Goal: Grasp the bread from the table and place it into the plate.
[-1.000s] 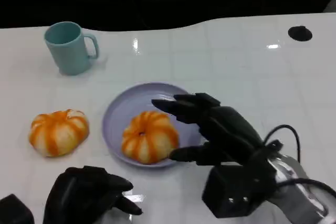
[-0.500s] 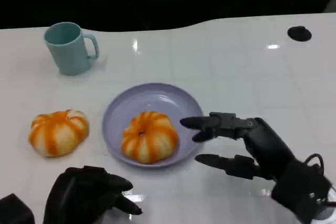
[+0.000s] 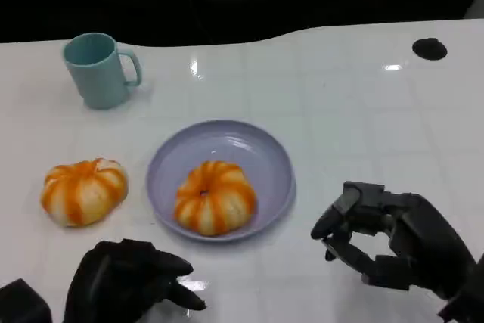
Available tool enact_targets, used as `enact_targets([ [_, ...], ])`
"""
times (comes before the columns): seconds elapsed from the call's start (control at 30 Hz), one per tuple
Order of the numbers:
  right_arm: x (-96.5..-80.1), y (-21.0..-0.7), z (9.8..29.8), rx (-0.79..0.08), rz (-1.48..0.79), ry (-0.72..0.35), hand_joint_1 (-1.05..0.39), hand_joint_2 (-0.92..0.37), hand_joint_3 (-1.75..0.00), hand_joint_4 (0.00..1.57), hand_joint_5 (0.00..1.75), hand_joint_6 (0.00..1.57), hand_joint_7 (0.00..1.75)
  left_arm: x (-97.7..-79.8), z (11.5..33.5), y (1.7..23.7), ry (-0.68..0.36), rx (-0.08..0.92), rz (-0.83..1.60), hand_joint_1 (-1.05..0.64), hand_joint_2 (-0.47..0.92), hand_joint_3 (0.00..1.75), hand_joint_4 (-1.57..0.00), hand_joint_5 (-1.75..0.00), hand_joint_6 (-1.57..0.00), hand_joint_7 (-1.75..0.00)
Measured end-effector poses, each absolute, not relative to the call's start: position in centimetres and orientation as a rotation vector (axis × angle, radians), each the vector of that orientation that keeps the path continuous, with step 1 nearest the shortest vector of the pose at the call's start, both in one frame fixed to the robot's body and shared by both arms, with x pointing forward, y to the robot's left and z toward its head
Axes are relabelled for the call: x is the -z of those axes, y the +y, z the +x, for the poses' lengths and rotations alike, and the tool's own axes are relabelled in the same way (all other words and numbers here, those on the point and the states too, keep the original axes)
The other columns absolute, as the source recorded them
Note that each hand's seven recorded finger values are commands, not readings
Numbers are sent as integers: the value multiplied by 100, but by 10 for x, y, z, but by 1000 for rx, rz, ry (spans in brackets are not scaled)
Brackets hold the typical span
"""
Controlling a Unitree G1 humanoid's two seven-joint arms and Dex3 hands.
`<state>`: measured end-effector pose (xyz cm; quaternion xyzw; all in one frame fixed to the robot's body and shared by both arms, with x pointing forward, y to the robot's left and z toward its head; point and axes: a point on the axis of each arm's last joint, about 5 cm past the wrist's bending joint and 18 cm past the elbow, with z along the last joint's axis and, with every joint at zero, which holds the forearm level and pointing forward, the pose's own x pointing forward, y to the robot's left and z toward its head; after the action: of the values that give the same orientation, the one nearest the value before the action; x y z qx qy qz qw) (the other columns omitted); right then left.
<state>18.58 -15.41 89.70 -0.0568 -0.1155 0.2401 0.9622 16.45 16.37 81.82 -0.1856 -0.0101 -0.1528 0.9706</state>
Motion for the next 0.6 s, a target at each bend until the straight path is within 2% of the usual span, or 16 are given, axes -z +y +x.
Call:
enact_targets([
  [0.13,-896,-160,178,-462,-157,-212,-18,-76,-64,73,174,69,135,-818,164,164,-21,308,-374,-105,76,0,-157,-38,-157,-15],
  [0.27,-893,-161,172,-444,-193,-191,-18,-69,-78,72,175,67,141,-818,164,164,-21,307,-375,-105,75,0,-157,-38,-157,-15],
  [0.5,-889,-162,165,-421,-228,-203,-20,-66,-85,73,175,66,143,-818,164,165,-22,304,-376,-105,75,0,-157,-37,-157,-15],
  [0.6,-882,-162,163,-412,-229,-215,-20,-65,-87,74,175,65,143,-818,164,165,-22,303,-378,-105,75,0,-157,-37,-157,-15],
])
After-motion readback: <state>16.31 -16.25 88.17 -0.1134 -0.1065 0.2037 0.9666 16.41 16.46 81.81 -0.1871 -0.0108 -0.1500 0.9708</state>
